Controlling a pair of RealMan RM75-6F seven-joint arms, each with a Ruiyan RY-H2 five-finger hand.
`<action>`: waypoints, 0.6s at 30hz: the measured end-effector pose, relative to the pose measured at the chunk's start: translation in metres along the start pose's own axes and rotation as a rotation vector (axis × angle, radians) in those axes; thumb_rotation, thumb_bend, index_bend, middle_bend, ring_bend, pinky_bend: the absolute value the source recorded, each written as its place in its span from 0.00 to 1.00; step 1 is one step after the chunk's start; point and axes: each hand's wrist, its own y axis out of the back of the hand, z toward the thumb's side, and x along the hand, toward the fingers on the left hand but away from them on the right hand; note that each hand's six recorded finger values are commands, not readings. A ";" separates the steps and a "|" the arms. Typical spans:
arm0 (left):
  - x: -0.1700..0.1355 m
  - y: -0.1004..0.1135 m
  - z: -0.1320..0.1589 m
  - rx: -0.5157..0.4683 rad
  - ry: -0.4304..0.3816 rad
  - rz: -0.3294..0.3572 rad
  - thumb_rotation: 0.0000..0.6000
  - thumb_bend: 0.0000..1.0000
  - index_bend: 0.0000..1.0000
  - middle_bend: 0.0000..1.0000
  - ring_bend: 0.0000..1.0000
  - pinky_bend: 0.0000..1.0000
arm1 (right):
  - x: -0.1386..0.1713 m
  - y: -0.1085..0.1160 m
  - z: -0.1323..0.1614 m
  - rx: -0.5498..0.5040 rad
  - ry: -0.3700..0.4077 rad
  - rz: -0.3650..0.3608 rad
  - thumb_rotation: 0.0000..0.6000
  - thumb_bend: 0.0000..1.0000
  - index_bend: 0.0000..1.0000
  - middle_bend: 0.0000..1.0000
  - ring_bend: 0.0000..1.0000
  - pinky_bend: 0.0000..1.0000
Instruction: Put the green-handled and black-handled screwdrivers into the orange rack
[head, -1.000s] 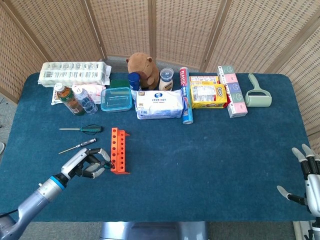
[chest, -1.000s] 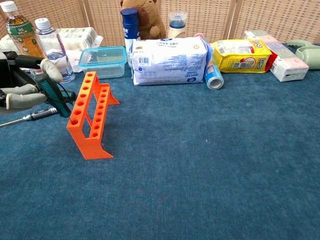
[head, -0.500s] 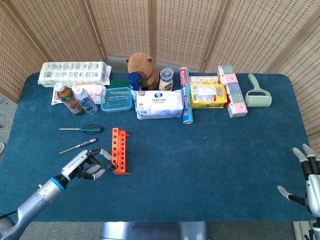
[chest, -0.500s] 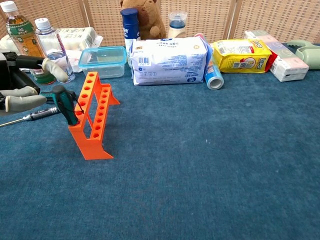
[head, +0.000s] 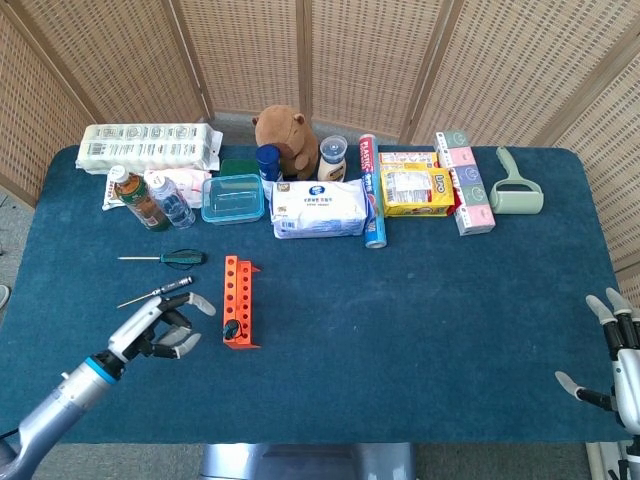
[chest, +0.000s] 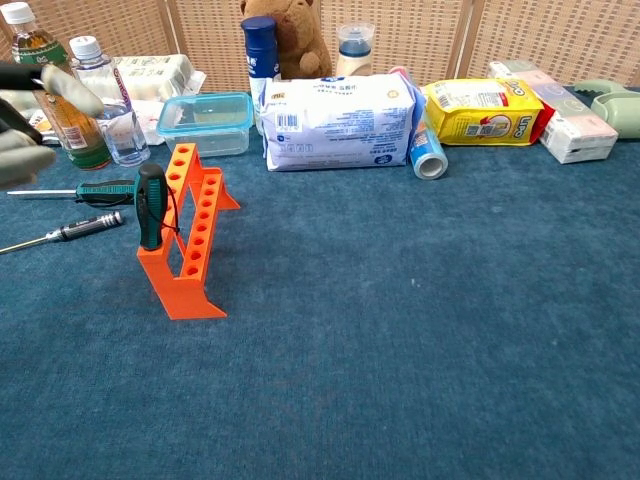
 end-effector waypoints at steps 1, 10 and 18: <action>-0.002 0.003 0.002 0.007 -0.006 0.011 1.00 0.43 0.36 0.96 0.89 0.90 | 0.000 0.000 0.000 0.000 0.000 0.000 1.00 0.00 0.10 0.00 0.00 0.00; -0.018 0.052 -0.007 0.253 0.063 0.199 1.00 0.39 0.36 0.96 0.89 0.90 | 0.000 -0.003 0.001 0.008 0.002 0.007 1.00 0.00 0.10 0.00 0.00 0.00; -0.023 0.112 -0.059 0.570 0.365 0.413 1.00 0.35 0.36 0.96 0.89 0.90 | -0.001 -0.006 0.002 0.017 -0.001 0.014 1.00 0.00 0.10 0.00 0.00 0.00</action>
